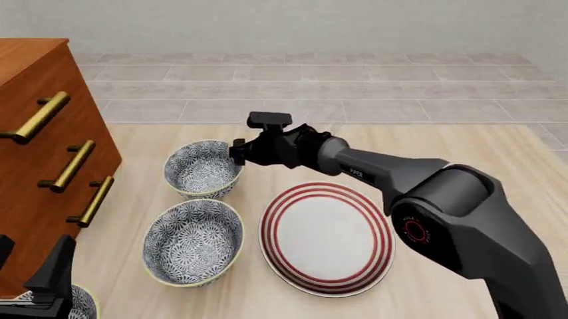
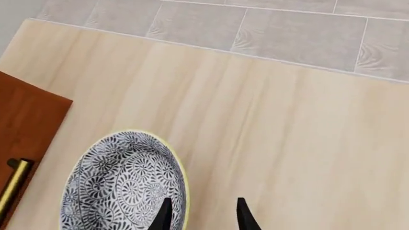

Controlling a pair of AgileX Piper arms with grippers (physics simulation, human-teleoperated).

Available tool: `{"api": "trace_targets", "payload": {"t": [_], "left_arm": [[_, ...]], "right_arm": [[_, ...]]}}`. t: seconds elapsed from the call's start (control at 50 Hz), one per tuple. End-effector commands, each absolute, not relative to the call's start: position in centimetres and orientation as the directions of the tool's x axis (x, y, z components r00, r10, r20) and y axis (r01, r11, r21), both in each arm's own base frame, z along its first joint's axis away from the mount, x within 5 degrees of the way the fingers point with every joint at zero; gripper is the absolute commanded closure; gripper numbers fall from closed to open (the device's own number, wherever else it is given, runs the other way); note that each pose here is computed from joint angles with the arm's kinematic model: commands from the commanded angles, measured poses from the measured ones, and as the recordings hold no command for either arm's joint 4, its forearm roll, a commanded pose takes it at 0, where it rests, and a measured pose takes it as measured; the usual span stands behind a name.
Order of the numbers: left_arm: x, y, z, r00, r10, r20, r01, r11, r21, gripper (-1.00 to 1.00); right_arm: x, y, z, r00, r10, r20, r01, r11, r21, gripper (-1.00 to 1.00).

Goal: Pick up the bowl and put it in the front on the plate.

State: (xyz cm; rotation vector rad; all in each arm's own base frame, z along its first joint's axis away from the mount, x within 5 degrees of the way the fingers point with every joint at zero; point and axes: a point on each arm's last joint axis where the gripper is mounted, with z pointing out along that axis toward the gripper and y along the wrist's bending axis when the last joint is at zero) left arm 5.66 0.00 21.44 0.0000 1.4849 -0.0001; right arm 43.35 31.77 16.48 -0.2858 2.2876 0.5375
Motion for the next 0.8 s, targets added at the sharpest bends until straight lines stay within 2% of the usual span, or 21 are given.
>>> {"api": "trace_targets", "payload": {"t": [0.02, 0.54, 0.64, 0.66, 0.8], "left_arm": [[5.7, 0.0, 21.4, 0.086, 0.0, -0.996, 0.0, 1.0, 0.0, -1.0], [5.7, 0.0, 21.4, 0.086, 0.0, -0.996, 0.0, 1.0, 0.0, -1.0], [5.7, 0.0, 21.4, 0.086, 0.0, -0.996, 0.0, 1.0, 0.0, -1.0], [5.7, 0.0, 21.4, 0.086, 0.0, -0.996, 0.0, 1.0, 0.0, -1.0], [5.7, 0.0, 21.4, 0.086, 0.0, -0.996, 0.0, 1.0, 0.0, -1.0]], "right_arm": [[43.4, 32.2, 15.2, -0.702, -0.037, -0.711, -0.35, 0.887, 0.3, -1.0], [43.9, 32.8, 12.6, -0.724, -0.035, -0.689, -0.333, 0.892, 0.305, -1.0], [42.4, 33.3, 12.9, -0.714, -0.004, -0.7, -0.338, 0.877, 0.341, -1.0], [42.5, 33.2, 13.1, -0.713, -0.008, -0.701, -0.34, 0.878, 0.336, 1.0], [42.6, 32.9, 13.4, -0.71, -0.017, -0.704, -0.345, 0.88, 0.326, 1.0]]}}
